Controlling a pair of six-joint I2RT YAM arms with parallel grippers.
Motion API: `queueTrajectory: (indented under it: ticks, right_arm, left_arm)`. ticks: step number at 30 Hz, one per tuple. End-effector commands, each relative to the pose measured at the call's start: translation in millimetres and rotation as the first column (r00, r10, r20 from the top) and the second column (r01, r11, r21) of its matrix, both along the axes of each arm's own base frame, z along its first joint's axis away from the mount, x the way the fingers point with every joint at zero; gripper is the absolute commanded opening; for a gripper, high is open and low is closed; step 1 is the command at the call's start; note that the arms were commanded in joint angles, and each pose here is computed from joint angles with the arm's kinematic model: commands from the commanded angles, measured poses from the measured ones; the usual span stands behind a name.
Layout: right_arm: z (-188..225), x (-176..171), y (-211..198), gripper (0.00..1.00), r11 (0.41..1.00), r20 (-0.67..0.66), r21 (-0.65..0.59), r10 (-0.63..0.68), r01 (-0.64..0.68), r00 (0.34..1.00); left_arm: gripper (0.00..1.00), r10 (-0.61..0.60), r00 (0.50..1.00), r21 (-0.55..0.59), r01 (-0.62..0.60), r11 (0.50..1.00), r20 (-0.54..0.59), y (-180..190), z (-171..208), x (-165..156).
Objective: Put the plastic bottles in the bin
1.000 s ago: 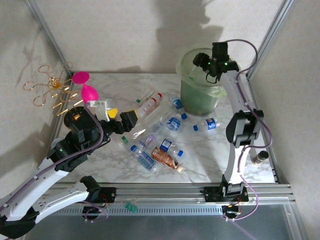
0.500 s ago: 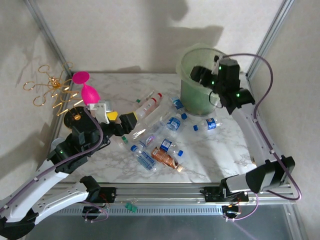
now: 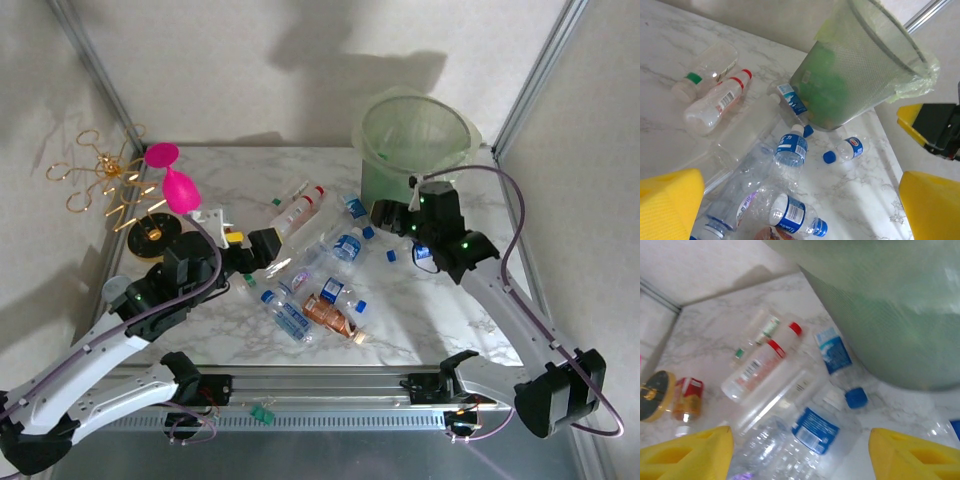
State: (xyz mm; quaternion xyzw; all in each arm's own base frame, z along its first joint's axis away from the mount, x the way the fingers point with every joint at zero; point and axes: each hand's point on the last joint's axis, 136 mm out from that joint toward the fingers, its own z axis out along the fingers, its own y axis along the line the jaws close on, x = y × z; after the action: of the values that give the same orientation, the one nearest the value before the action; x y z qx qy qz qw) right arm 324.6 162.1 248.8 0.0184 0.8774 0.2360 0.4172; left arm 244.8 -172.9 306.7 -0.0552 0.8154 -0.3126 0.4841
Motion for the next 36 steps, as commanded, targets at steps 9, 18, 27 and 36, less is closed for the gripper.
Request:
queueTrajectory:
  ticks: [9,18,27,36]
  right_arm:
    - [-82.1,13.4,-55.2,0.71,0.919,-0.225,0.242,-0.259,0.312,0.939]
    - [-134.3,23.9,-92.4,0.73,0.831,-0.37,0.266,-0.38,0.488,0.848]
    - [-168.0,36.0,-105.4,0.76,0.781,-0.463,0.248,-0.424,0.573,0.778]
    - [-187.5,44.8,-113.4,0.76,0.775,-0.486,0.214,-0.444,0.595,0.753]
  left_arm:
    - [1.0,0.001,1.0,0.011,-0.001,1.0,-0.004,-2.7,-6.4,2.5]
    - [1.0,-0.004,1.0,0.037,0.004,0.999,-0.006,-0.4,-13.8,0.2]
    - [1.0,-0.006,1.0,0.057,0.006,0.998,0.005,0.6,-13.1,0.6]
    - [1.0,-0.012,1.0,0.071,0.011,0.997,0.01,-1.8,-11.2,3.2]
